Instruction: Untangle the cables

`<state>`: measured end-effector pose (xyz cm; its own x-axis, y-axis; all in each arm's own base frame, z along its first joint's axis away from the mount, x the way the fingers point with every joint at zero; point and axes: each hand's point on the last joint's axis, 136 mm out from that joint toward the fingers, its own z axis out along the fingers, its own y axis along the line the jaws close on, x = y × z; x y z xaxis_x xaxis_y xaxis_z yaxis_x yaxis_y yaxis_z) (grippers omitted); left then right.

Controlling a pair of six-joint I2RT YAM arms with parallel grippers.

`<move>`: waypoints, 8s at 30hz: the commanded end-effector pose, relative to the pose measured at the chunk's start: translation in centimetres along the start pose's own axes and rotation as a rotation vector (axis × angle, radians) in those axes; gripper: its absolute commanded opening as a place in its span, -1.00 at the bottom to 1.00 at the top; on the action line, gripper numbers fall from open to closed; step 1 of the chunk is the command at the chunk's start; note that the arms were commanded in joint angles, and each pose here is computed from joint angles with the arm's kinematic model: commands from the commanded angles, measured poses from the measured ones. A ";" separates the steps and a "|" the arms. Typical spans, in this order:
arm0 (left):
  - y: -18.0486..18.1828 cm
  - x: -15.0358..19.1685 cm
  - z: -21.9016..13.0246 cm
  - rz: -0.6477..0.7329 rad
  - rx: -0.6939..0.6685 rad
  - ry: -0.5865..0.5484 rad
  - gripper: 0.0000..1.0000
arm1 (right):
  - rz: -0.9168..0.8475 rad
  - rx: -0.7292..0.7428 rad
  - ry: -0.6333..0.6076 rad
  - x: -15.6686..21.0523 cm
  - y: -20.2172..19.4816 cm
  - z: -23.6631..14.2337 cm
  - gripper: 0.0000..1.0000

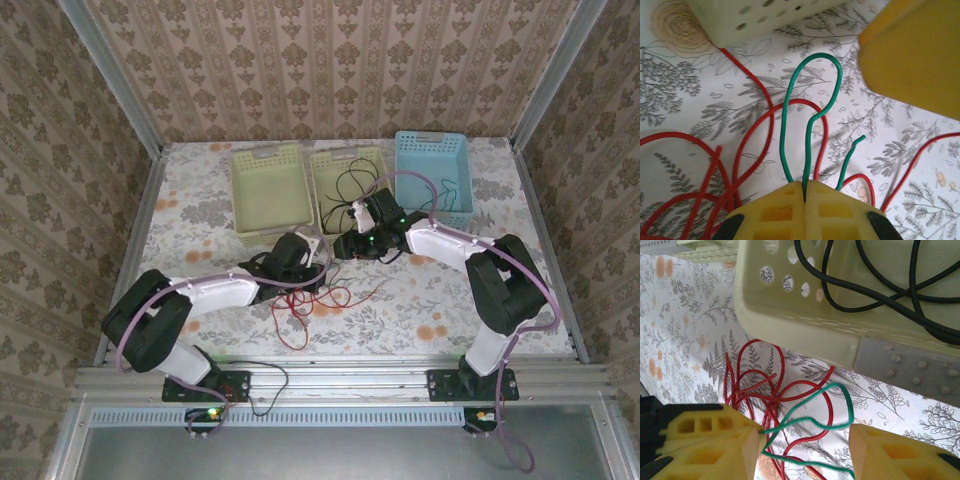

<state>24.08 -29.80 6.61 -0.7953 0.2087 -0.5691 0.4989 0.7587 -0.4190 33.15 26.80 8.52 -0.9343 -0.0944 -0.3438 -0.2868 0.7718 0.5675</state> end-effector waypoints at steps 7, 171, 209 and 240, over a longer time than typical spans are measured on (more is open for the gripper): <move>-1.5 -4.9 -4.1 0.039 0.007 -0.215 -1.00 | -0.057 0.021 -0.048 0.5 0.5 -3.3 0.05; -8.1 -14.0 -12.9 -0.027 0.042 -0.039 -1.00 | -0.046 0.443 -0.557 -2.5 -5.9 -14.7 0.01; -2.2 -11.9 -4.3 0.028 -0.155 -0.034 0.83 | -0.183 0.321 0.067 8.2 -4.7 -5.7 0.03; 5.4 5.5 -2.3 -0.010 -0.337 0.259 0.65 | -0.343 0.250 -0.874 -8.7 9.7 -27.9 -1.00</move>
<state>21.62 -23.63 3.82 -0.8746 0.3275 -0.3574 0.4021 0.9020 -0.1575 31.92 17.84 34.41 -0.3996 0.0476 -0.9155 -0.3667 0.9070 0.2071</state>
